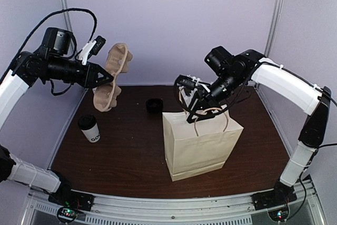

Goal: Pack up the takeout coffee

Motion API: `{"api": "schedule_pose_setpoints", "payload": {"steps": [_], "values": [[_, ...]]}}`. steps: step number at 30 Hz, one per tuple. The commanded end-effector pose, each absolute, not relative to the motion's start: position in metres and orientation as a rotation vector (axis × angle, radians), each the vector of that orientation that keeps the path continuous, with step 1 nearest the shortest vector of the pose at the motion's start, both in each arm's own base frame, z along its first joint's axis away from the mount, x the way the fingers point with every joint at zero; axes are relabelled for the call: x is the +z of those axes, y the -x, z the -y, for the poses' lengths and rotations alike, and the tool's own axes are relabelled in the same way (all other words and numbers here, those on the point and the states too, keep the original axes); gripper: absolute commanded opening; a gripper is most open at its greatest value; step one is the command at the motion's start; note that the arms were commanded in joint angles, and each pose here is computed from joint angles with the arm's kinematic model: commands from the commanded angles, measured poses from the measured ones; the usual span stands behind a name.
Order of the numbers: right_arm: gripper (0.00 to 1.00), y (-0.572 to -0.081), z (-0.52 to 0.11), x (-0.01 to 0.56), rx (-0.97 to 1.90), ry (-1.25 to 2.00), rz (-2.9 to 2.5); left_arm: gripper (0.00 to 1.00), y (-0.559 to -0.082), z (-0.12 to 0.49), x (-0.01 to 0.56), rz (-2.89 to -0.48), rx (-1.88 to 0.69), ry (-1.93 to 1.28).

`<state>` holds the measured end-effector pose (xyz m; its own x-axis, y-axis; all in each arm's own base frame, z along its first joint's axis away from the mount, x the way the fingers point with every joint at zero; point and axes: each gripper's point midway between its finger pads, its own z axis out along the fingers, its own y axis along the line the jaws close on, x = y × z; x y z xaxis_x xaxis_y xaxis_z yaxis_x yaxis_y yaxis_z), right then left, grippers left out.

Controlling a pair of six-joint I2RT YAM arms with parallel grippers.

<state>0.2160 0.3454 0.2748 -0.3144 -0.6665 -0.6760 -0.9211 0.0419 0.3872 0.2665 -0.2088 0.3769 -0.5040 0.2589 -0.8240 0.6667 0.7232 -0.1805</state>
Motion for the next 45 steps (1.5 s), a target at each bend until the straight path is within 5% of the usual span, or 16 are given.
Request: {"api": "schedule_pose_setpoints", "payload": {"steps": [1,8,25,37,45], "values": [[0.69,-0.232,-0.327,0.285,0.951,1.599,-1.965,0.21,-0.272,0.218,0.389,-2.013,-0.655,-0.719],[0.88,-0.231,-0.304,0.296,0.806,1.643,-1.892,0.21,-0.275,0.222,0.383,-2.016,-0.672,-0.722],[0.99,-0.254,-0.262,0.342,0.78,1.477,-1.876,0.21,-0.23,0.296,0.442,-1.694,-1.029,-0.975],[0.98,-0.25,-0.212,0.355,0.862,1.27,-1.888,0.21,-0.197,0.407,0.445,-1.551,-1.198,-1.22],[0.84,-0.209,-0.211,0.351,1.002,1.322,-1.841,0.21,-0.205,0.442,0.438,-1.539,-1.282,-1.233]]}}
